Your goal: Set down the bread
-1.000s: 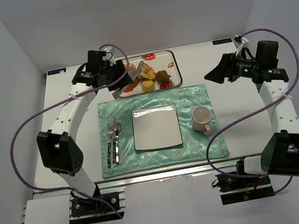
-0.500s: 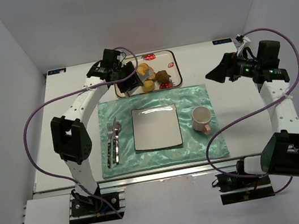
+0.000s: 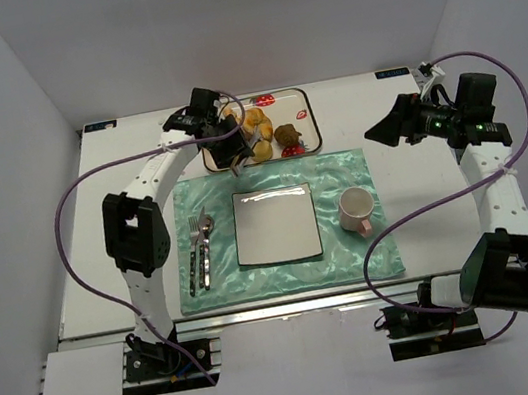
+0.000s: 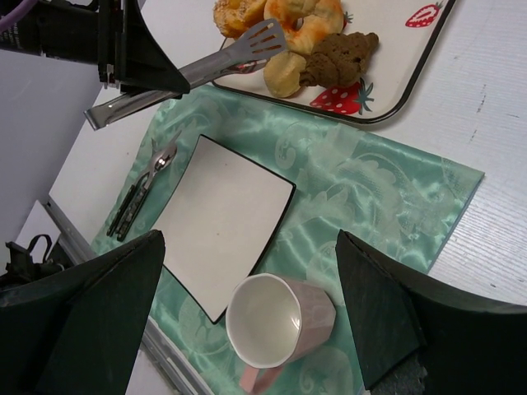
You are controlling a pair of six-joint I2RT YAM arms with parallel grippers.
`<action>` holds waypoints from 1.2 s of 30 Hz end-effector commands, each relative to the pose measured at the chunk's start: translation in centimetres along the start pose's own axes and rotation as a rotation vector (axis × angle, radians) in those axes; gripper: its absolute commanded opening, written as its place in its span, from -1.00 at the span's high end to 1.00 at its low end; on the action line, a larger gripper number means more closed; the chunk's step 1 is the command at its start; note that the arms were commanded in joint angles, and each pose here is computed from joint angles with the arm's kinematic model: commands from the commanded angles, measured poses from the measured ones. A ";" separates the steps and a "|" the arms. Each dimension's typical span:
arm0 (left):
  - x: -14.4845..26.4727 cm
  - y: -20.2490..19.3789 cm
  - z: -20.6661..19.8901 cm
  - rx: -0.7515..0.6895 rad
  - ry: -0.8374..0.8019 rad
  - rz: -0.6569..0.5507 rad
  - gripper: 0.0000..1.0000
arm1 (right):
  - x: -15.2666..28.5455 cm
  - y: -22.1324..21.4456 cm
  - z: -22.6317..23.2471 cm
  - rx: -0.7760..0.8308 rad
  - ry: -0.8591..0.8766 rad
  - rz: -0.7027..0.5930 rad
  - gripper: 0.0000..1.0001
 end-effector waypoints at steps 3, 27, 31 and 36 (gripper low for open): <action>4.5 1.0 -2.6 0.021 -0.103 -0.097 -0.18 | 0.2 0.5 0.2 0.018 0.006 -0.030 -0.79; -0.5 3.7 -1.4 0.089 -0.084 -0.139 -0.20 | 0.3 0.4 0.0 0.012 0.008 -0.037 -0.79; -0.9 4.7 -1.7 0.115 -0.107 -0.166 -0.17 | 0.2 0.4 0.2 0.012 0.018 -0.036 -0.79; -0.8 6.3 -2.5 0.126 -0.156 -0.204 -0.05 | 0.3 0.3 0.3 0.011 0.023 -0.035 -0.78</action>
Point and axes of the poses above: each gripper's point midway between its finger pads, its own x axis back along the fingers, its own z axis along the line the jaws close on, y = z × x, the point moved 5 cm from there along x, back along the fingers, and after that the axes turned 3 degrees about x, right-handed, at the moved point
